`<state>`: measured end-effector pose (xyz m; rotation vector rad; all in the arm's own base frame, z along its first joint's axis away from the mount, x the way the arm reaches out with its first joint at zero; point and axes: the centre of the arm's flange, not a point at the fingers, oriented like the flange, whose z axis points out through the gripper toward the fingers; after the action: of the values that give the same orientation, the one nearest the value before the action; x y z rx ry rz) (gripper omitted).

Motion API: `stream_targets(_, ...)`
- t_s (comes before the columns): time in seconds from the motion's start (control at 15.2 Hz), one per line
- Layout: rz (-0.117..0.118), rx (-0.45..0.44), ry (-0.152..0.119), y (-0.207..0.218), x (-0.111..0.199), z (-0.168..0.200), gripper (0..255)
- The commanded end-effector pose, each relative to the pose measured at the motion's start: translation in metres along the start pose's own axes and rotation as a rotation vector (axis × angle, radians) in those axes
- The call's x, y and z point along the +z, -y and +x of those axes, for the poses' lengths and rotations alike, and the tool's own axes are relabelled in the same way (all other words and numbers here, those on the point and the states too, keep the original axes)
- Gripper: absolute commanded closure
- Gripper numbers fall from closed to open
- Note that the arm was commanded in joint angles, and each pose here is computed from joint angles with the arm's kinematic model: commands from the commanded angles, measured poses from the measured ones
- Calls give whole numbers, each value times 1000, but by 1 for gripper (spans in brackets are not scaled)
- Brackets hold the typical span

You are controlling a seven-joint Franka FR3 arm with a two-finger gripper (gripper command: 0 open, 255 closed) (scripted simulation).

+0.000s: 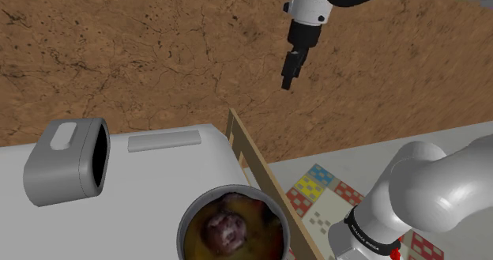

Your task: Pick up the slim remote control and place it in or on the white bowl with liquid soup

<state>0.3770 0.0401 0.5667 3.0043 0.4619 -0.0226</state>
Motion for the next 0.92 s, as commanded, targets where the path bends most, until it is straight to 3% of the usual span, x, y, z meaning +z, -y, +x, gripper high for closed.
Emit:
stream_targets(0.0, 7, -44, -5, 7, 10, 24, 0)
stream_targets(0.86, 50, -324, -27, 74, 87, 156, 0)
